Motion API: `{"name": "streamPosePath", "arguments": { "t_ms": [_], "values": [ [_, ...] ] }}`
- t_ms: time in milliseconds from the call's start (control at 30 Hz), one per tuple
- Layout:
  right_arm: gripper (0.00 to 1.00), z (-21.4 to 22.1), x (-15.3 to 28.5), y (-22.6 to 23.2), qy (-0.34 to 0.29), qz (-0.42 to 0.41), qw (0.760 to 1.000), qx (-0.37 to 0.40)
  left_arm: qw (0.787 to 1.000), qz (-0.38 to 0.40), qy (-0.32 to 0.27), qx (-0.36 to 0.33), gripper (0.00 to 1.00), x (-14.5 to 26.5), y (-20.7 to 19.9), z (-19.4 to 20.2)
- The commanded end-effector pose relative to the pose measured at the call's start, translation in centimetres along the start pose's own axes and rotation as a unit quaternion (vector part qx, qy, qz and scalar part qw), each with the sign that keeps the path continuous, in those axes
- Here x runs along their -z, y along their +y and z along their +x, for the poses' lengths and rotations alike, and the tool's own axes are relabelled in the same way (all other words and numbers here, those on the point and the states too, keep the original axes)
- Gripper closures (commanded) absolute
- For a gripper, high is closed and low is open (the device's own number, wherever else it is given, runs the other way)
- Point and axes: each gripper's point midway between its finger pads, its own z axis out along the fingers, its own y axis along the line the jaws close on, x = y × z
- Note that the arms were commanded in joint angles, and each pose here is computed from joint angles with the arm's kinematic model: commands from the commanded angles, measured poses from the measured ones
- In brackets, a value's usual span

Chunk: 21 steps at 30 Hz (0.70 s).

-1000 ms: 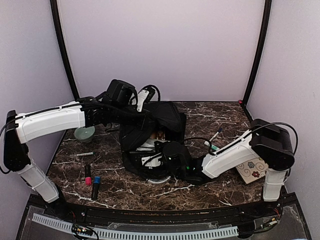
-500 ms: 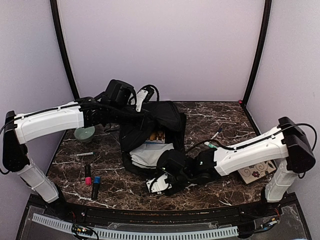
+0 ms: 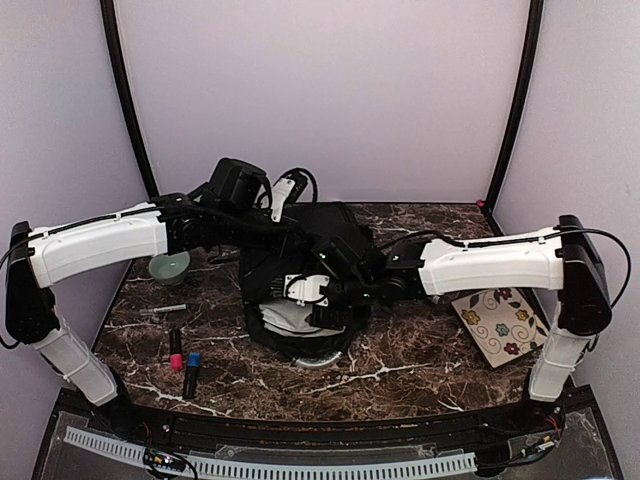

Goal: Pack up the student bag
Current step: Adjust the pencil case in the largest pocket of the bag.

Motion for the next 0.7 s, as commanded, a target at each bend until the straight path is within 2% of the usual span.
{"name": "streamPosePath", "arguments": {
  "t_ms": [0,167,267,333,433,467,500,667],
  "values": [
    [0.30,1.7,-3.0,-0.7,0.035,0.005,0.999,-0.034,0.996,0.033,-0.086,-0.003,1.00,3.1,-1.7,-4.7],
    [0.29,4.9,-6.2,-0.8,0.088,0.007,0.994,-0.058,0.996,0.033,-0.084,-0.001,1.00,3.0,-1.6,-4.4],
    [0.34,7.0,-8.0,-0.5,0.118,-0.003,0.990,-0.080,0.996,0.032,-0.085,-0.001,1.00,3.0,-1.6,-4.3],
    [0.46,7.9,-8.7,-0.2,0.128,-0.009,0.988,-0.083,0.996,0.032,-0.084,-0.001,1.00,3.0,-1.5,-4.2],
    [0.87,8.3,-8.7,-0.5,0.131,0.002,0.989,-0.073,0.996,0.031,-0.082,0.000,1.00,2.9,-1.4,-4.1],
    [0.97,8.2,-8.5,-0.8,0.129,0.010,0.989,-0.069,0.996,0.030,-0.082,0.000,1.00,2.8,-1.3,-4.1],
    [1.00,8.2,-8.3,-1.1,0.128,0.018,0.989,-0.066,0.996,0.030,-0.081,0.000,1.00,2.8,-1.3,-3.9],
    [1.00,6.9,-6.2,-2.9,0.119,0.059,0.990,-0.057,0.996,0.027,-0.082,0.000,1.00,2.6,-1.0,-4.1]
  ]
}}
